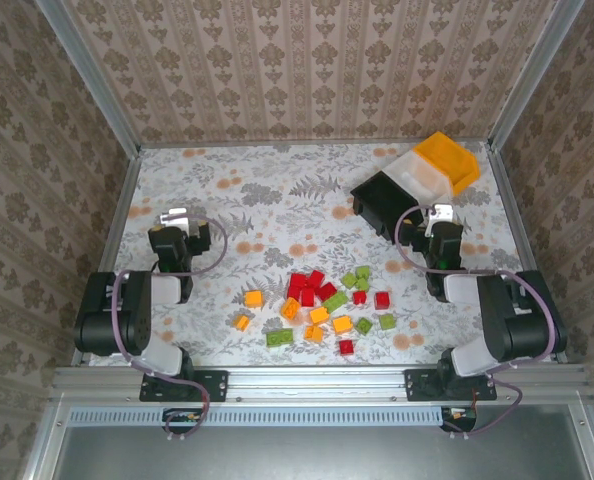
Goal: Sort the legos into containers by color
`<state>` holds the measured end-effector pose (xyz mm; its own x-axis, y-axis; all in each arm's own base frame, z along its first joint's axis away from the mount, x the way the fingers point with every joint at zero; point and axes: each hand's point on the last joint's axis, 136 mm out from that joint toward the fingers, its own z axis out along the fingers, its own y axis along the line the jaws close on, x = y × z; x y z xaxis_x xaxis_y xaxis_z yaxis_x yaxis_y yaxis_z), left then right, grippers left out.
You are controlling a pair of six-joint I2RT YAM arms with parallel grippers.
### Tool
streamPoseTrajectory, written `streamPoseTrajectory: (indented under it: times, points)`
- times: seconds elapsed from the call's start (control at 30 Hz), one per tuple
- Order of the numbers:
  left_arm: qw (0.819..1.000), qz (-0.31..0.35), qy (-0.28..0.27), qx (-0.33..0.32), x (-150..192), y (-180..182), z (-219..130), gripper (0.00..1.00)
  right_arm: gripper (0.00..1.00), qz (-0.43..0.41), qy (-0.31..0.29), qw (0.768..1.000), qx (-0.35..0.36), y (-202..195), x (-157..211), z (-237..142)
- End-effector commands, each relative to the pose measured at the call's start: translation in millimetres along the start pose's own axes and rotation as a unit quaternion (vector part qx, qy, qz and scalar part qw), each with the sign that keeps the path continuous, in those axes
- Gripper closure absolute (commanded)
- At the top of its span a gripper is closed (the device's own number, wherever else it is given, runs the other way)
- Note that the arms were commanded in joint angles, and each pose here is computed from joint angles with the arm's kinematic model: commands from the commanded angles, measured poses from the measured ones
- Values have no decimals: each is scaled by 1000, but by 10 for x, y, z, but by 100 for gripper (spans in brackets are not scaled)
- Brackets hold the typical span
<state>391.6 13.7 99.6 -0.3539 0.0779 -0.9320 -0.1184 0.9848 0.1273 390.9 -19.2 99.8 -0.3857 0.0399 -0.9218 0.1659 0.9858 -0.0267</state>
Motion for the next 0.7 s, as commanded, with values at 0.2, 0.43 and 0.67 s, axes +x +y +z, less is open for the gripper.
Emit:
streamPoseTrajectory:
  times: [0.2, 0.43, 0.67]
  points:
    - [993, -62, -65, -79, -723, 278, -379, 0, 0, 24, -53, 996, 68, -97, -775, -280]
    - [866, -434, -21, -247, -306, 970, -775, 0, 0, 208, 53, 956, 201, -460, -854, -237]
    - [883, -458, -50, -94, -536, 798, -682, 0, 0, 197, 96, 976, -22, 297, -908, 172]
